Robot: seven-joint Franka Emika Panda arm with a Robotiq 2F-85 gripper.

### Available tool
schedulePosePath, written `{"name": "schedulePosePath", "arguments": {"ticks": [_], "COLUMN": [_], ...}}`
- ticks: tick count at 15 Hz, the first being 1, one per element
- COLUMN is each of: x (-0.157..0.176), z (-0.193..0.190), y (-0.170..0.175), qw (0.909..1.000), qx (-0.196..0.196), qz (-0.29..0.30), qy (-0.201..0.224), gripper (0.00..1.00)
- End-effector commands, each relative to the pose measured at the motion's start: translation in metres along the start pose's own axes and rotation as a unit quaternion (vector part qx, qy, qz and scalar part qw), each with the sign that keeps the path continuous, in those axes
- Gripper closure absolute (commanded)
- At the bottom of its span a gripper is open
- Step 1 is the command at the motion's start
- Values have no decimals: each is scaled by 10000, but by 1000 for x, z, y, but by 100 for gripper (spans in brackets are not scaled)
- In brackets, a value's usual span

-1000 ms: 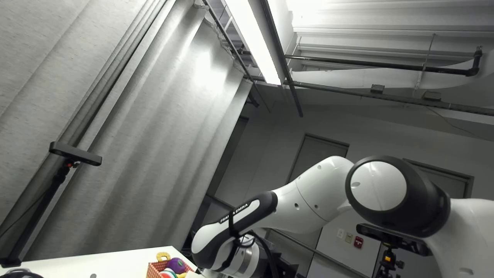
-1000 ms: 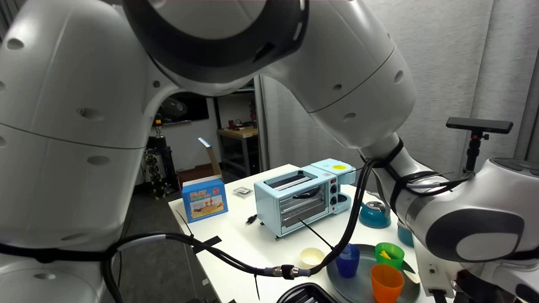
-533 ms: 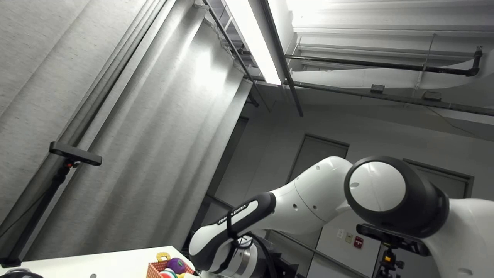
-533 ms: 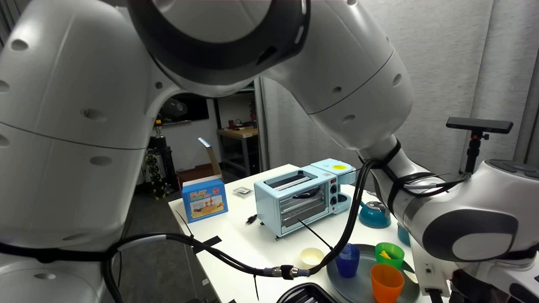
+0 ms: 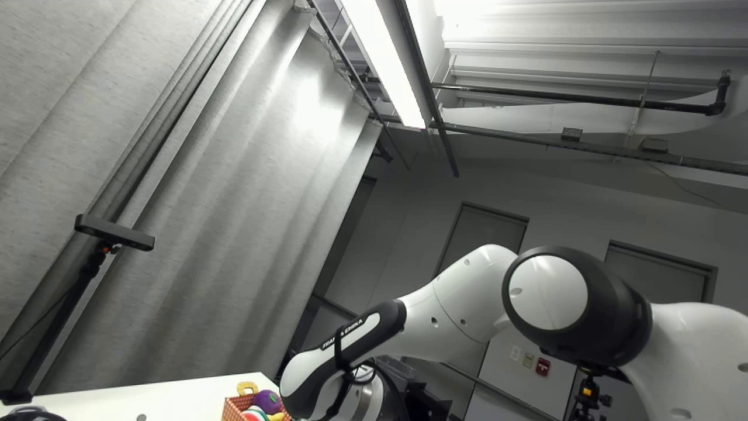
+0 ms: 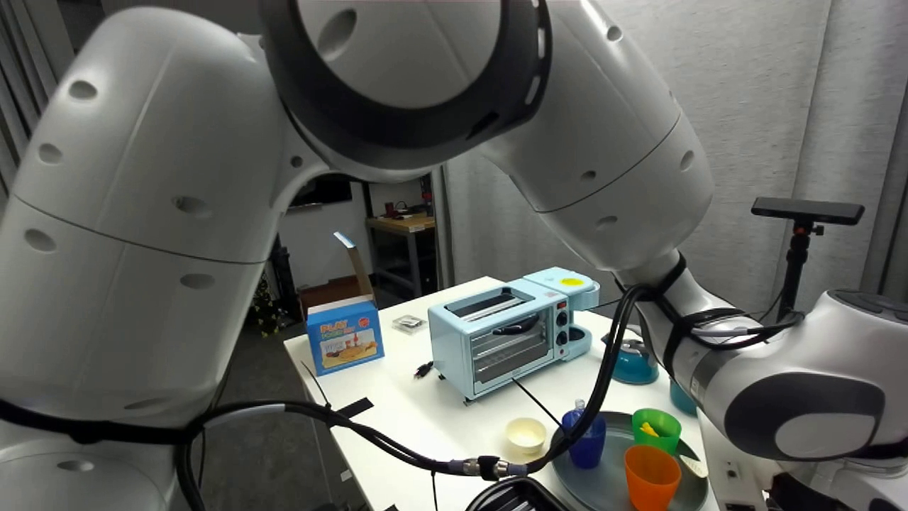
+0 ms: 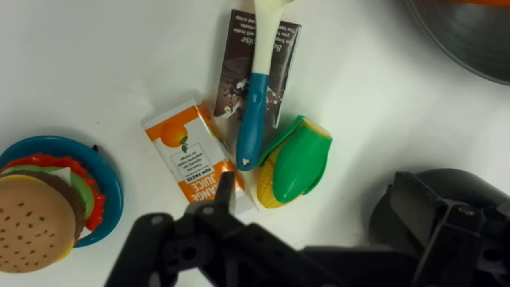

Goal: Put a plush toy in the black pot

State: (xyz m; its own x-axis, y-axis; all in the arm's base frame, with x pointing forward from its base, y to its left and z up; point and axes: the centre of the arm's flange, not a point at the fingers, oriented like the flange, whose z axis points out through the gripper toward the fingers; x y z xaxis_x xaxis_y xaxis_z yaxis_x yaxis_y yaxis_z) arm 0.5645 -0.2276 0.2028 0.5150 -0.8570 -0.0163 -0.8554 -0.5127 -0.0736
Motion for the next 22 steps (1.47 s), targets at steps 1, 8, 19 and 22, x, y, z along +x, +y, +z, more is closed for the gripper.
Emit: {"name": "schedulePosePath", "arguments": {"ticks": [1,8,19,22], "x": [21,35,38,40], "z": [8,26,51,50], "y": [-16,-27,-18,-16], "qw": [9997,9989,9973,9972], "qx": [-192,-332,-353,-350], "qz": [84,150,456,489], "qy": [-94,-310,-450,-445], "gripper": [0,0,0,0]}}
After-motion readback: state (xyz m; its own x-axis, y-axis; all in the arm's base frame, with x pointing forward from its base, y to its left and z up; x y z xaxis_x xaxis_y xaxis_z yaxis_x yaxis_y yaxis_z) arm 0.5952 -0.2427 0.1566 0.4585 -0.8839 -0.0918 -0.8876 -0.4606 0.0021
